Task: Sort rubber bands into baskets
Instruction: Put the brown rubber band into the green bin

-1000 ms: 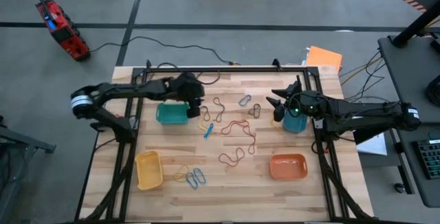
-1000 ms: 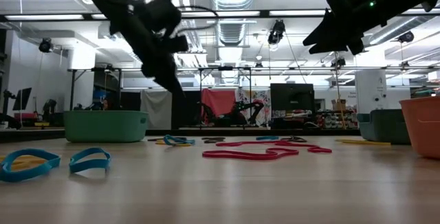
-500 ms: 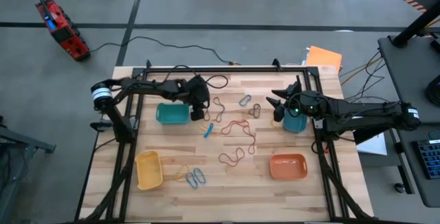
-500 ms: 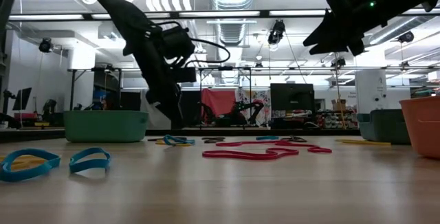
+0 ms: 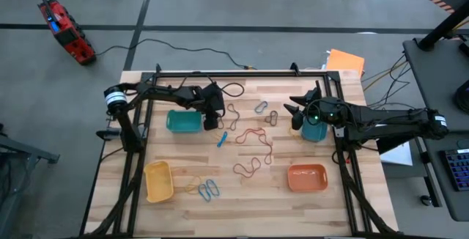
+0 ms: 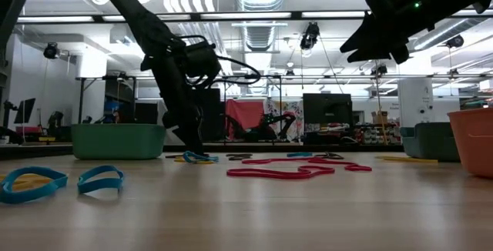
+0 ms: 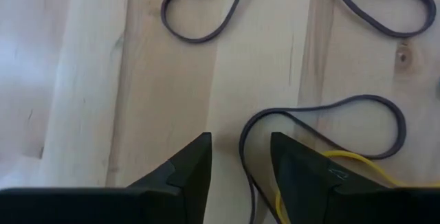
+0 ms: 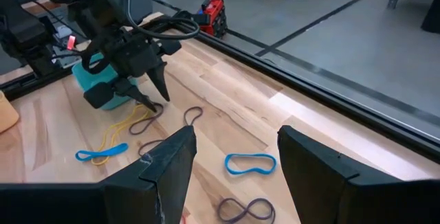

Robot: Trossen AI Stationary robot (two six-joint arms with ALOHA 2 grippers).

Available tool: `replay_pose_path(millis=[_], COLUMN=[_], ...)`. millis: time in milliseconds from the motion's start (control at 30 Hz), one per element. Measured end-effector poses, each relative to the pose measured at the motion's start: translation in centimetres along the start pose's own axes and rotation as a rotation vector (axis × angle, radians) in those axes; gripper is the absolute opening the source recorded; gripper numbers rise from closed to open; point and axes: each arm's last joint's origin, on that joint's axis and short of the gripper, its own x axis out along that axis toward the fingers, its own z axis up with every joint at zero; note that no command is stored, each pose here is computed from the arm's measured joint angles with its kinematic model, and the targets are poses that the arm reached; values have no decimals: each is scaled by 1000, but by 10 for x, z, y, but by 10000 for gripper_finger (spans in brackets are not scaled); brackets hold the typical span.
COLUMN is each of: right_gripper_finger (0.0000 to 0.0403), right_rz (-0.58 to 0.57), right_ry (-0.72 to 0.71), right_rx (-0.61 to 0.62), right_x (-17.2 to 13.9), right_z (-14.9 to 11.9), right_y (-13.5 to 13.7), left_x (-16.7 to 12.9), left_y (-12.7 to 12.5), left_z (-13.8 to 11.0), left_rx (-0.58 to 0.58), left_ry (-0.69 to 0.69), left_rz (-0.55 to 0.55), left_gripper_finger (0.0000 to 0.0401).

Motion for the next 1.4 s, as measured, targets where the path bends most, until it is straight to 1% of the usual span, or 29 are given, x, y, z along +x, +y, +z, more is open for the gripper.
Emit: replay_pose_path(millis=[100,167,233,367,400,633,700,833,1000,1167,1233,1333,1400], right_gripper_finger=[201,201,201,201,201,201,201,201,201,201,201,201,201], right_rz=[0,-1,0,-1,-1,-1,-1,-2,-2,-2,-2,-2,-1], right_ry=[0,0,0,0,0,-1,-1,-1,-1,-1,-2,-2,-3], right_rx=[-8,-14,-17,-27,-27,-35,-36,-37,-39,-38,-38,-38,-37], right_x=[0,0,0,0,0,0,0,0,0,0,0,0,0], right_z=[0,0,0,0,0,0,0,0,0,0,0,0,0], right_y=[0,0,0,0,0,0,0,0,0,0,0,0,0], left_x=[0,0,0,0,0,-1,-5,-31,-69,-120,-142,-174,-192], left_y=[0,0,0,0,0,0,0,1,0,-7,-14,-29,-37], left_z=[0,0,0,0,0,0,3,20,27,23,23,22,16], left_rx=[5,16,19,18,18,19,21,36,68,78,73,103,124], left_ry=[0,2,4,7,8,6,-7,-108,-180,-262,-331,-442,-481], left_rz=[3,5,11,16,18,20,23,50,66,82,84,57,47], left_gripper_finger=[125,108,83,19,10,1,0,0,0,0,0,0,0])
